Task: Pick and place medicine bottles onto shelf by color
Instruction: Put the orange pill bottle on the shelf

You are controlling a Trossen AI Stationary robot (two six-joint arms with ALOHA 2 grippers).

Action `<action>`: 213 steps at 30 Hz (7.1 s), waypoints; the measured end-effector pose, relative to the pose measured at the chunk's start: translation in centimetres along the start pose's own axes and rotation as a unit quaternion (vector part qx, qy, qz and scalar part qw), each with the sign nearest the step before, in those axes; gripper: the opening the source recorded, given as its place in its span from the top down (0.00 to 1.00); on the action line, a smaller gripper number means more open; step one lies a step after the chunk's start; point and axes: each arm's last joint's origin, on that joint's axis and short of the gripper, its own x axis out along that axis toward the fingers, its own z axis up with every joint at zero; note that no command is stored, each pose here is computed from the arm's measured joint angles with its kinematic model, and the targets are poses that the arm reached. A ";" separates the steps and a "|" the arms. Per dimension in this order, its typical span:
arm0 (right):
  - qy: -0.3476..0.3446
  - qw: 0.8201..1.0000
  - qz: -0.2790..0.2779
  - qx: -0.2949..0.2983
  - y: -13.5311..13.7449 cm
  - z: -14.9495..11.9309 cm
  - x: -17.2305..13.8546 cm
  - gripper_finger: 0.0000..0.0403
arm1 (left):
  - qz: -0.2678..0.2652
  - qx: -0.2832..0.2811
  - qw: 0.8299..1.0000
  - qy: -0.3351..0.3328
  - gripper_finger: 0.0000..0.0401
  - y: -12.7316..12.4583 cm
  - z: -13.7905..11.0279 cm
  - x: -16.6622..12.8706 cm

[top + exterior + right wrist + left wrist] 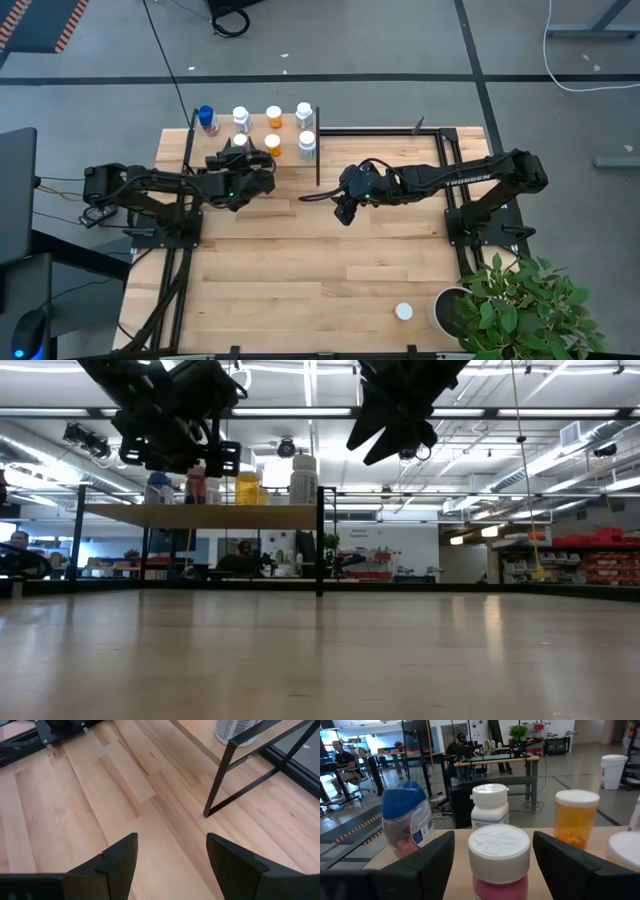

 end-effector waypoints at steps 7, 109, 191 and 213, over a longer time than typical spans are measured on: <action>0.004 1.000 -0.002 -0.001 0.0 -0.1 0.0 0.40 | -0.022 0.014 1.000 -0.007 0.31 -0.2 3.8 -1.3; 0.446 0.888 0.026 0.110 12.2 -18.1 -7.2 0.24 | -0.707 -0.160 0.656 0.209 0.47 2.6 21.8 -10.7; 0.338 0.923 0.096 0.155 9.7 -11.4 3.1 0.44 | -0.709 -0.154 0.665 0.174 0.52 8.0 23.3 -9.0; 0.222 0.967 0.125 -0.027 12.0 2.9 11.5 0.44 | -0.706 -0.173 0.667 0.162 0.54 10.5 24.0 -8.1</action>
